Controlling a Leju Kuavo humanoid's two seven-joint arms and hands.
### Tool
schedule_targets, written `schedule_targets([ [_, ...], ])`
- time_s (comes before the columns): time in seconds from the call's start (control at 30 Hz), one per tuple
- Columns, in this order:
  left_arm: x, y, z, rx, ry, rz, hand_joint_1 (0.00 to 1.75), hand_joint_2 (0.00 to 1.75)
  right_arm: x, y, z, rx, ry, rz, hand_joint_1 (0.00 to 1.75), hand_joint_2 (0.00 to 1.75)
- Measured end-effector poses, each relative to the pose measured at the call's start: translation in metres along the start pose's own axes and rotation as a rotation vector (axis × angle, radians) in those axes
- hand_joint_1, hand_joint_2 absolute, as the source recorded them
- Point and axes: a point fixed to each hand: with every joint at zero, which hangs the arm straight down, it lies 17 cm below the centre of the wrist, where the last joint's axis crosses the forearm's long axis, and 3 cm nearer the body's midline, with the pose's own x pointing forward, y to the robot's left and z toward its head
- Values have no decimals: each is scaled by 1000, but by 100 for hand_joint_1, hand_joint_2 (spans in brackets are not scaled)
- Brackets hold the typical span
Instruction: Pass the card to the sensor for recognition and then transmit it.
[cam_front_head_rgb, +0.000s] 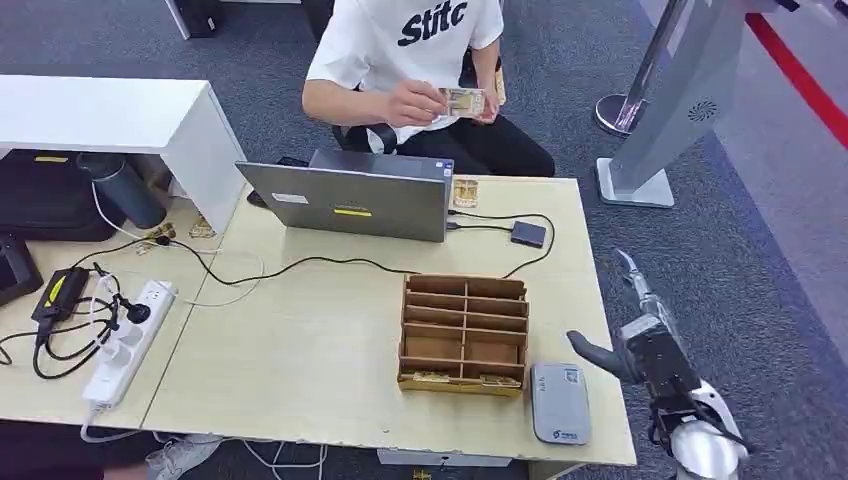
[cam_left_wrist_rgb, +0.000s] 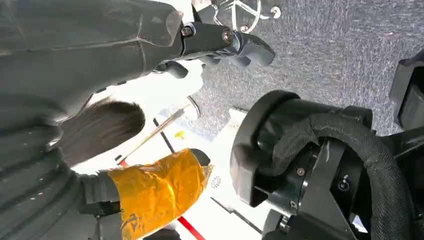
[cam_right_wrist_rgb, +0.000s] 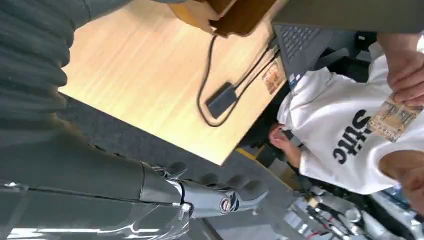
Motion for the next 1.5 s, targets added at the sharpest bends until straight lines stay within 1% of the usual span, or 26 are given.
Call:
schedule_targets([
  [0.23, 0, 4, 2, -2, 15, -29, 0, 175, 45, 31, -30, 66, -112, 184, 0, 175],
  [0.47, 0, 11, 4, 4, 32, -60, 0, 175, 95, 62, -48, 102, -256, 368, 0, 175],
  [0.57, 0, 14, 5, 5, 36, -72, 0, 175, 116, 75, -51, 109, -321, 439, 0, 175],
  [0.87, 16, 22, 3, 12, 17, -102, 0, 175, 168, 109, -53, 108, -513, 660, 0, 175],
  [0.97, 20, 27, 3, 17, 17, -116, 0, 175, 184, 113, -62, 93, -566, 741, 0, 175],
  [1.07, 24, 32, 2, 17, 17, -139, 0, 175, 190, 114, -76, 75, -588, 818, 0, 175],
  [1.1, 25, 33, 1, 15, 18, -147, 0, 175, 192, 113, -81, 63, -590, 839, 17, 175],
  [1.13, 26, 34, -1, 14, 19, -153, 0, 175, 194, 112, -87, 52, -592, 856, 175, 175],
  [1.23, 30, 37, -5, 11, 23, -176, 0, 175, 201, 112, -101, 14, -596, 899, 175, 175],
  [1.27, 30, 38, -6, 11, 26, -183, 0, 175, 205, 112, -104, -2, -599, 908, 168, 175],
  [1.33, 31, 40, -8, 9, 39, -198, 0, 175, 214, 110, -110, -40, -604, 925, 169, 175],
  [1.37, 31, 41, -9, 11, 42, -204, 0, 175, 217, 109, -113, -53, -606, 927, 173, 175],
  [1.43, 32, 43, -11, 14, 44, -212, 0, 175, 223, 108, -117, -68, -612, 927, 168, 175],
  [1.47, 33, 44, -11, 15, 43, -214, 0, 175, 225, 109, -118, -71, -613, 925, 175, 175],
  [1.5, 33, 44, -12, 16, 45, -216, 0, 175, 226, 109, -119, -72, -614, 922, 175, 175],
])
